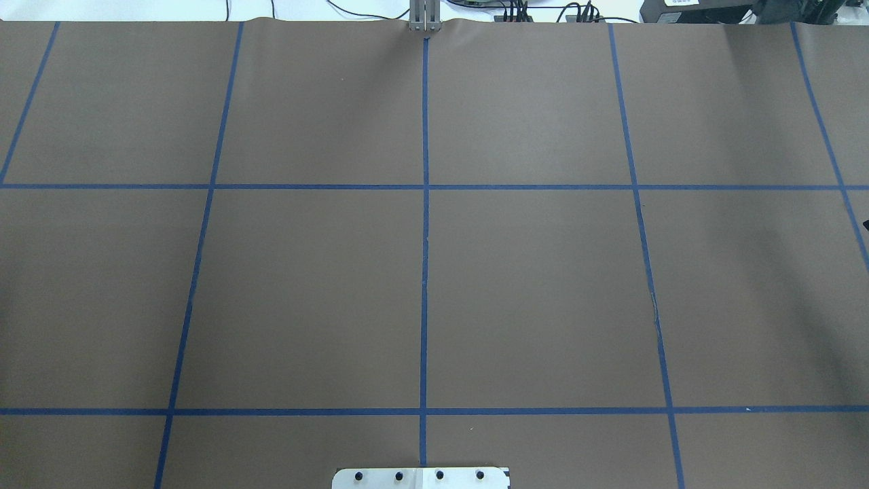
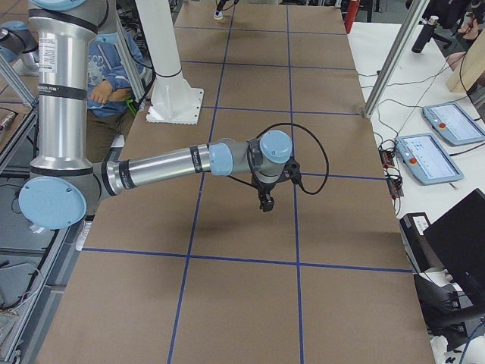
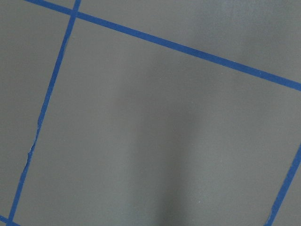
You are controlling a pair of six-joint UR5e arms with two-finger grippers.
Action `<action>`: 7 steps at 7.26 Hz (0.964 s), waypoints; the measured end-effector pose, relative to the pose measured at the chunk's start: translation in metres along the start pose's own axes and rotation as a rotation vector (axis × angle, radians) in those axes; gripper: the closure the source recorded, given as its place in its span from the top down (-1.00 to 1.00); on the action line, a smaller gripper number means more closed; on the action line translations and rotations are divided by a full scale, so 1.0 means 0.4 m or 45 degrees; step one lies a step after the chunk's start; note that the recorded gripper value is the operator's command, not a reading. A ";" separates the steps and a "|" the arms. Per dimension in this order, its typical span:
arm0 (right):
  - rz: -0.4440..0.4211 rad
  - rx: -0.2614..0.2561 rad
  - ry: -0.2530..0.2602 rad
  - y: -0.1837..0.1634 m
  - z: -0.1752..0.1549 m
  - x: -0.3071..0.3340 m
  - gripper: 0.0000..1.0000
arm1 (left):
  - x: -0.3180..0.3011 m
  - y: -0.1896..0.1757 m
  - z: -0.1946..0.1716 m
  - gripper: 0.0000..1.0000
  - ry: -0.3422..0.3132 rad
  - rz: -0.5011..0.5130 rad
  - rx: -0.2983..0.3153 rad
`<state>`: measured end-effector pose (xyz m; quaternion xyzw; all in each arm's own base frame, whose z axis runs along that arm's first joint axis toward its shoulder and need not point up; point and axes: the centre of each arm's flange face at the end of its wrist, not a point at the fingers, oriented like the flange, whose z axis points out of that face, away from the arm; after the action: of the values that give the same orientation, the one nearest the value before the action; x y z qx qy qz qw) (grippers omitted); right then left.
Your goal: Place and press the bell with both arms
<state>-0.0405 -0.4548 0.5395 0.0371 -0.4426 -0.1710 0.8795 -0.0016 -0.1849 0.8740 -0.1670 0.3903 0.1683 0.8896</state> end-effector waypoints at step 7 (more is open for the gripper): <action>-0.009 -0.014 -0.002 -0.001 0.012 -0.006 1.00 | 0.009 -0.040 0.015 0.98 -0.005 -0.090 -0.039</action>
<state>-0.0458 -0.4540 0.5404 0.0337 -0.4422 -0.1767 0.8787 0.0115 -0.1961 0.8778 -0.1939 0.3798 0.1433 0.8931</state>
